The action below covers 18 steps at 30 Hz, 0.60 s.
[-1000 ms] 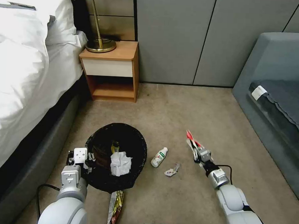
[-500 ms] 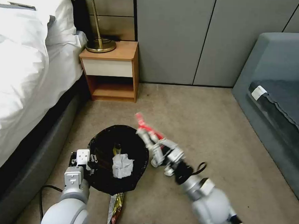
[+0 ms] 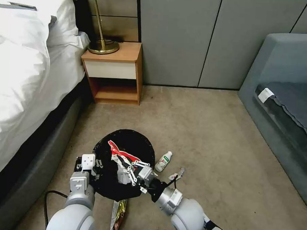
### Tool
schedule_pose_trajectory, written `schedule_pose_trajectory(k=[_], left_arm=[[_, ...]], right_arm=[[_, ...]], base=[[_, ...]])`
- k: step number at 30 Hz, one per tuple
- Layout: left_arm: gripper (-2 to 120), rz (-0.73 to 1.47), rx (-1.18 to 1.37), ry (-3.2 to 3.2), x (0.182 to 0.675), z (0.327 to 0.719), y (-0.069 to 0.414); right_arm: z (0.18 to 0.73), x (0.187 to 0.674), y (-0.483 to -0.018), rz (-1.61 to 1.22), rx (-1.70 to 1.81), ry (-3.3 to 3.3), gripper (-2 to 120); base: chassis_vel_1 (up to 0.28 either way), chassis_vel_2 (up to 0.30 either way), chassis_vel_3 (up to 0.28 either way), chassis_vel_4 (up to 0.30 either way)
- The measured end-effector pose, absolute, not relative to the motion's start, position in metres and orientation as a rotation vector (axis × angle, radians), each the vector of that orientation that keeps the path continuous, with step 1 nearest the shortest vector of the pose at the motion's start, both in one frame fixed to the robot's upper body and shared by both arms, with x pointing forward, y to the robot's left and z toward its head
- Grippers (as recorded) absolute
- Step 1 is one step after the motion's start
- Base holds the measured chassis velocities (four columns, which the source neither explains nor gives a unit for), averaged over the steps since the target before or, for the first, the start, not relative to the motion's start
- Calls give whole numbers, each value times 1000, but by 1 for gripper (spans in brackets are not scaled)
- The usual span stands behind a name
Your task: Pick up the trash bin, then pick up the garbage from the floor and place it into the trash bin.
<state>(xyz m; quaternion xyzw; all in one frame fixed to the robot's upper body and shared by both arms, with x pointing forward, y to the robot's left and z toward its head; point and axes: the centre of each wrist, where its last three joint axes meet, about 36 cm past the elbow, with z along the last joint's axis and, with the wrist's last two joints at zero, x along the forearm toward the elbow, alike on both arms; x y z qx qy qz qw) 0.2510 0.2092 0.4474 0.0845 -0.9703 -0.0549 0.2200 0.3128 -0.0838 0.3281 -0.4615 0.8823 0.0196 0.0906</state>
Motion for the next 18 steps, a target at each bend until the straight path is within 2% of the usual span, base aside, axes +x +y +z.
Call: schedule_pose_trajectory(k=[1,4,6,7,8,10,11,15,16,18], left_arm=[[0,-152,234,-2684,251,447,209],[0,-149,231,-2683,251,447,207],[0,-149,230,-2683,251,447,207],[0,-147,228,-2682,251,447,206],[0,-147,228,-2682,251,447,206],[0,-147,227,-2681,251,446,205],[0,-147,227,-2681,251,446,205],[0,-149,227,-2682,251,446,205],[0,-149,227,-2682,251,446,205],[0,-150,228,-2683,251,446,205]], right_arm=[[328,313,-84,58,-1372,2622,2],[325,320,-84,29,-1362,2638,17],[325,320,-84,28,-1363,2639,20],[325,320,-84,26,-1366,2640,28],[325,320,-84,26,-1366,2640,28],[324,317,-83,26,-1370,2644,38],[324,317,-83,26,-1370,2644,38],[325,314,-87,19,-1362,2650,58],[325,314,-87,19,-1362,2650,58],[324,313,-90,14,-1359,2656,67]], base=[[0,0,0,0],[0,0,0,0],[0,0,0,0],[0,0,0,0],[0,0,0,0],[0,0,0,0],[0,0,0,0],[0,0,0,0],[0,0,0,0],[0,0,0,0]])
